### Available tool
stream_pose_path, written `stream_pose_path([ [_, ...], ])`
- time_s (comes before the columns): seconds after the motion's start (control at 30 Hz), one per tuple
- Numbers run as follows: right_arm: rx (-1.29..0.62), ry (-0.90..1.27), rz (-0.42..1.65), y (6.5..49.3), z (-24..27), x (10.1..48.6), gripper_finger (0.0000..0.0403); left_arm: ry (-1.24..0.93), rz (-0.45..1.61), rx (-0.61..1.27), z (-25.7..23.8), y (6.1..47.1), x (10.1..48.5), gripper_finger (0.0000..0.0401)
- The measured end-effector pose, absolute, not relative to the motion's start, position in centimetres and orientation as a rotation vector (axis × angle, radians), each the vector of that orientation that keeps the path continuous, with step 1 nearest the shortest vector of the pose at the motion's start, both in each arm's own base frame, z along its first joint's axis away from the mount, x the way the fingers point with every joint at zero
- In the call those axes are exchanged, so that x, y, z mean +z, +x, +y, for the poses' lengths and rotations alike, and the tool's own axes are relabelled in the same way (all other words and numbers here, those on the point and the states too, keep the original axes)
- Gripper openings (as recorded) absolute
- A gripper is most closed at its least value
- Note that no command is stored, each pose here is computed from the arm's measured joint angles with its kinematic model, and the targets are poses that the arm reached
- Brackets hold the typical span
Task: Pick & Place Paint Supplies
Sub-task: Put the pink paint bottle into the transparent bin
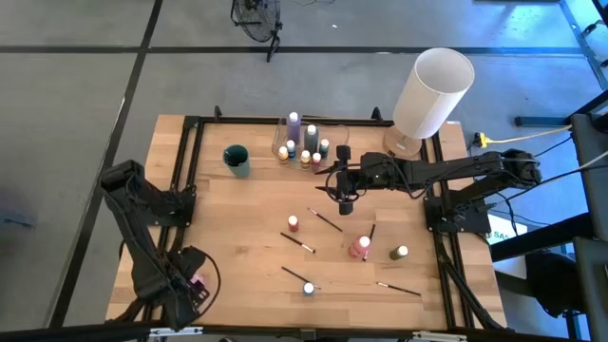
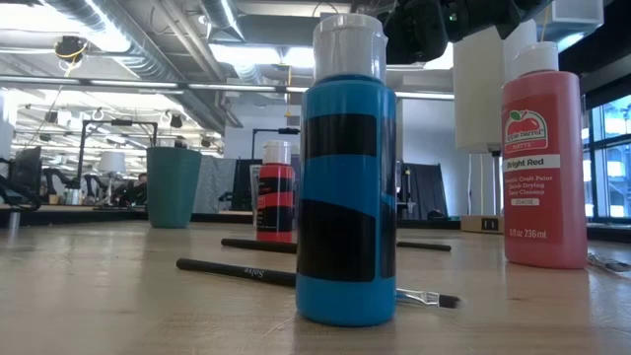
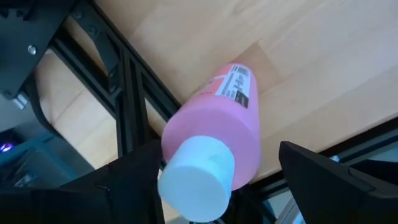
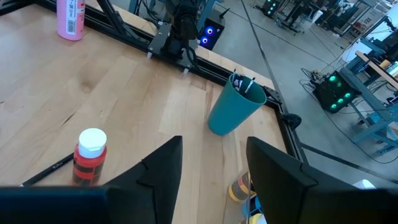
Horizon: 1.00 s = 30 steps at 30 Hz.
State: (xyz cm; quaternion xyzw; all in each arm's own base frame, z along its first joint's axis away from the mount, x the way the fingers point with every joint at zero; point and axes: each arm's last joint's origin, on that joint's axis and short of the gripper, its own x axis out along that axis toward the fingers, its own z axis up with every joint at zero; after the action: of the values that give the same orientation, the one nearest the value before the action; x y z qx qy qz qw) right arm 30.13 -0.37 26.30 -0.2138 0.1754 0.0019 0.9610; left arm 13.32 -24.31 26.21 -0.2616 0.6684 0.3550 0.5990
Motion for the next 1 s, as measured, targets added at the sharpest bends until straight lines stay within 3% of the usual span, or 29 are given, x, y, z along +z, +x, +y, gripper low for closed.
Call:
stream_pose_path([
  [0.43,0.004,-0.433,0.355,30.1,-0.4,26.3,0.0181,-0.514,1.616,0.881,-25.5,13.8,23.9,0.0317],
  [1.0,0.004,-0.433,0.353,30.1,-0.4,26.3,0.0181,-0.503,1.608,0.891,-26.0,13.2,23.5,0.0231],
])
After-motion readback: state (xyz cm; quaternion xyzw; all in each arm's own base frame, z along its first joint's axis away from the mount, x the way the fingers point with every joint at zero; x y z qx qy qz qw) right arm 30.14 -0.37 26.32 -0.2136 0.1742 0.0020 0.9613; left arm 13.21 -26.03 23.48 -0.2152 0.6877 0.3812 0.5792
